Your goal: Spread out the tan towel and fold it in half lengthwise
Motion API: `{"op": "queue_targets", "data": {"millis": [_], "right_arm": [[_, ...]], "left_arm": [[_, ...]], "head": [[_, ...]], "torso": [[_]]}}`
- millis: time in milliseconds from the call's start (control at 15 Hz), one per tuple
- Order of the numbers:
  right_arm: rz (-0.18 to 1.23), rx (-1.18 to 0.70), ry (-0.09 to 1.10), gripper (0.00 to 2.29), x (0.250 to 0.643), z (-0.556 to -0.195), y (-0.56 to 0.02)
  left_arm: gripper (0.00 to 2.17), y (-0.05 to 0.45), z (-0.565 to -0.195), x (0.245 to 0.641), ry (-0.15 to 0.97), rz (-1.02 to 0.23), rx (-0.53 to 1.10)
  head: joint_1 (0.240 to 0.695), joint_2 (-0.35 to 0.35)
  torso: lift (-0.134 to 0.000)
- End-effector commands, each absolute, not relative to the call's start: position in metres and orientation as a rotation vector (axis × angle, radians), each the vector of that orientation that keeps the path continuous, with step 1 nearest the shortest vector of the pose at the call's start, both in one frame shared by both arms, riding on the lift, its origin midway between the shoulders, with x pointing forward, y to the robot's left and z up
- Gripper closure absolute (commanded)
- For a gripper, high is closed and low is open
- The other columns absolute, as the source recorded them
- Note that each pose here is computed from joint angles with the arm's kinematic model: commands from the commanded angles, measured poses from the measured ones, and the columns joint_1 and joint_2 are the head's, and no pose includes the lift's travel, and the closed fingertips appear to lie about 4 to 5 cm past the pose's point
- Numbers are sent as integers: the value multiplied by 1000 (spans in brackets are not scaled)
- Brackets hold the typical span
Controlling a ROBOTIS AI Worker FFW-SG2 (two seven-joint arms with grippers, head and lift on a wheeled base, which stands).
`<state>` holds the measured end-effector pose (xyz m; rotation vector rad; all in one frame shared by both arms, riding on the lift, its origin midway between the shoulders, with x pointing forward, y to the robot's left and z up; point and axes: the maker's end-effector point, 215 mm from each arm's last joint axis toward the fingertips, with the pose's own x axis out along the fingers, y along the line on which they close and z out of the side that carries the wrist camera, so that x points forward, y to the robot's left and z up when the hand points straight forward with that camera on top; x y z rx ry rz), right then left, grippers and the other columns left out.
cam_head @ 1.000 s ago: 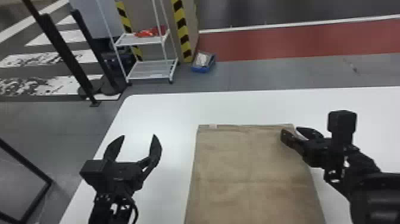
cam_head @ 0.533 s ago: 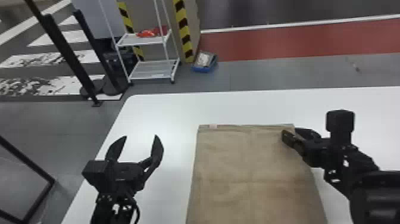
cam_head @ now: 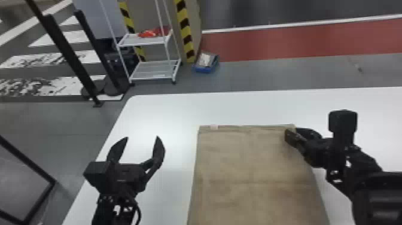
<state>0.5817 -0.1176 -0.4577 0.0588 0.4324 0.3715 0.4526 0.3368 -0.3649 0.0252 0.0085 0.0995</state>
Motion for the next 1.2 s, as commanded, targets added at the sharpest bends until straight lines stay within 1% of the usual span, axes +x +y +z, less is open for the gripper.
{"op": "queue_targets", "data": {"millis": [0,200,267,333,733,1000,1133], "right_arm": [[371,58,437,880,582,-458,-118],[369,58,437,890,584,-457,-118],[370,61,437,1004,584,-457,-118],[370,67,439,1031,582,-459,-118],[371,74,404,1031,577,-449,-117],[400,72,330,1031,565,-414,-103],[453,80,269,1031,547,-382,-75]], "left_arm": [[83,337,-366,452,10,100,24],[83,337,-367,452,12,99,24],[83,337,-366,452,9,96,26],[83,337,-366,452,9,97,25],[83,337,-365,452,7,97,25],[83,339,-363,452,2,100,27],[83,345,-360,452,-5,109,31]], "head": [[695,230],[695,229],[695,229],[695,228],[695,230],[695,233],[695,250]], "torso": [[-125],[-125],[-125],[-125],[-125],[-125],[-125]]}}
